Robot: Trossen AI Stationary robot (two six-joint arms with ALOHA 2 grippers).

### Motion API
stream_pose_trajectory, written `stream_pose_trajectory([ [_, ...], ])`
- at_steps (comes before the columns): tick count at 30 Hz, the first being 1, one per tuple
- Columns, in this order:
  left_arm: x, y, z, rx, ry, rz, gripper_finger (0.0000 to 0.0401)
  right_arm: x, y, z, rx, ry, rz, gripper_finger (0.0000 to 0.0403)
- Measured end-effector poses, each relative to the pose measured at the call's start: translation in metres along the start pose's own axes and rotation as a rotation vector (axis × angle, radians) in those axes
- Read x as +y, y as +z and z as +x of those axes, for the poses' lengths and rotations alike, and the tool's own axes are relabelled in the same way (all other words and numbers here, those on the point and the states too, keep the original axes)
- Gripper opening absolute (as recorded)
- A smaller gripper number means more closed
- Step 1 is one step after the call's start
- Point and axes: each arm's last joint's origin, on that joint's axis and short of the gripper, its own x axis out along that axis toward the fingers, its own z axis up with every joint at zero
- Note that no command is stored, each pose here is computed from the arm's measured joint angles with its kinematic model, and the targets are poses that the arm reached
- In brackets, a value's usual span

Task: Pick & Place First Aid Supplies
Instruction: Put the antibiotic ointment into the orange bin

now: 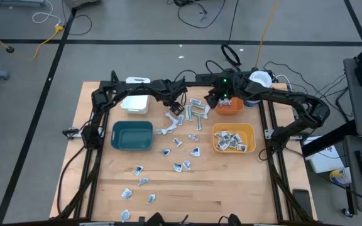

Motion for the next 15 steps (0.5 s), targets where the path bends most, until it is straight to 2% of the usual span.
stream_pose_trajectory([
  [7,0.008,-0.002,0.022,0.088,-0.057,-0.002,0.0239,0.018,0.002,0.002,-0.032,0.089,-0.044,0.0201],
  [10,0.007,-0.004,0.023,0.108,-0.075,0.006,0.0236,0.028,0.003,0.001,-0.055,0.114,-0.084,0.0201],
  [12,0.005,-0.004,0.023,0.103,-0.078,0.032,0.0222,0.035,0.006,0.0,-0.092,0.134,-0.135,0.0201],
  [15,0.004,-0.005,0.022,0.111,-0.099,0.049,0.0174,0.042,0.008,-0.005,-0.125,0.148,-0.211,0.0201],
])
